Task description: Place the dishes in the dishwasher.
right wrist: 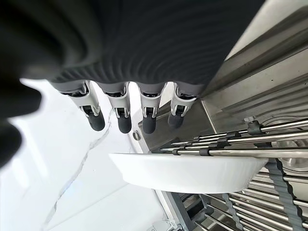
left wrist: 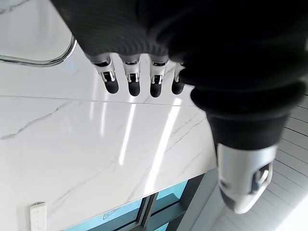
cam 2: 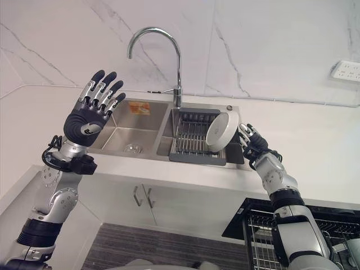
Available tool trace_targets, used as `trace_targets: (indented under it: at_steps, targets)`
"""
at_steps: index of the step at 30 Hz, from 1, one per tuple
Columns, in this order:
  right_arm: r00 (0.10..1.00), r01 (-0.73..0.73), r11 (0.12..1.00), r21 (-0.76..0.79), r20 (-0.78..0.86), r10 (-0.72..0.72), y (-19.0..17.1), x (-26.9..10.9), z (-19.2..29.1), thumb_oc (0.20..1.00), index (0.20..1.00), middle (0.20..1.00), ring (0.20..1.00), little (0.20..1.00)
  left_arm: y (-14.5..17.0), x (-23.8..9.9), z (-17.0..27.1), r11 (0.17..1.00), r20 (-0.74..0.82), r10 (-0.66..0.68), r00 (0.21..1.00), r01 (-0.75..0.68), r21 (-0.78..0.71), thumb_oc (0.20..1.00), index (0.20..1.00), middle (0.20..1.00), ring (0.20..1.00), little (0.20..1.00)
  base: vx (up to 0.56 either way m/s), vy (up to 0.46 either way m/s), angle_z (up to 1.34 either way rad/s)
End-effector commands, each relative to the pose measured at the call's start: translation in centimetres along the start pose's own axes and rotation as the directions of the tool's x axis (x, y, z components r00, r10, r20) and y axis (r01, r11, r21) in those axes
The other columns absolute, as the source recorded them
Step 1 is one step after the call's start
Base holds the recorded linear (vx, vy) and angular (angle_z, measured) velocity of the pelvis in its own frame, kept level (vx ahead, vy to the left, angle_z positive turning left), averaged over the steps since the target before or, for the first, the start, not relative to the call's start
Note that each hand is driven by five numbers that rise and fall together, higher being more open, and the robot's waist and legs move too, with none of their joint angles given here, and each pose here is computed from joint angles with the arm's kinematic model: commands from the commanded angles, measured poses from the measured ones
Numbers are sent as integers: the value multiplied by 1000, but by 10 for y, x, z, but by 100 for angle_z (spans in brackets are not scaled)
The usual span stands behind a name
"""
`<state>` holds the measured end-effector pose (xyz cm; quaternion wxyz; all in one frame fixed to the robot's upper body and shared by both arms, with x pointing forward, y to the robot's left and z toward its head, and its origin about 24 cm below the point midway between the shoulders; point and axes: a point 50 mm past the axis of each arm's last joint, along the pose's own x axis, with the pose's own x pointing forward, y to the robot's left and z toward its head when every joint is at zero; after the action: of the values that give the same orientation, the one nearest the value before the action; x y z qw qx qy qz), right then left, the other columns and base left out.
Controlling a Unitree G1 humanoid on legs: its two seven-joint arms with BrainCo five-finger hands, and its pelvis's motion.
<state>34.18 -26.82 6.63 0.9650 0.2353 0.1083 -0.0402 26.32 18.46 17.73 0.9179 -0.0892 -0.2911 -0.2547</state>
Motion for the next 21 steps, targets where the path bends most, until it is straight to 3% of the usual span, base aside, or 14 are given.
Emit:
trace_targets:
  at_steps: [1,21]
  targets:
    - [996,-35,999,7,85,34,16,11,31,1000,1000,1000,1000,1000,1,9,13,1000,54,-18,998,18,2,1000,1000,1000,1000,1000,0,0,0]
    - [997,23,999,-40,-70,-26,-2,12,10,1000,1000,1000,1000,1000,3,8,13,1000,13,-12,1000,12,15,1000,1000,1000,1000,1000,16,-8,3]
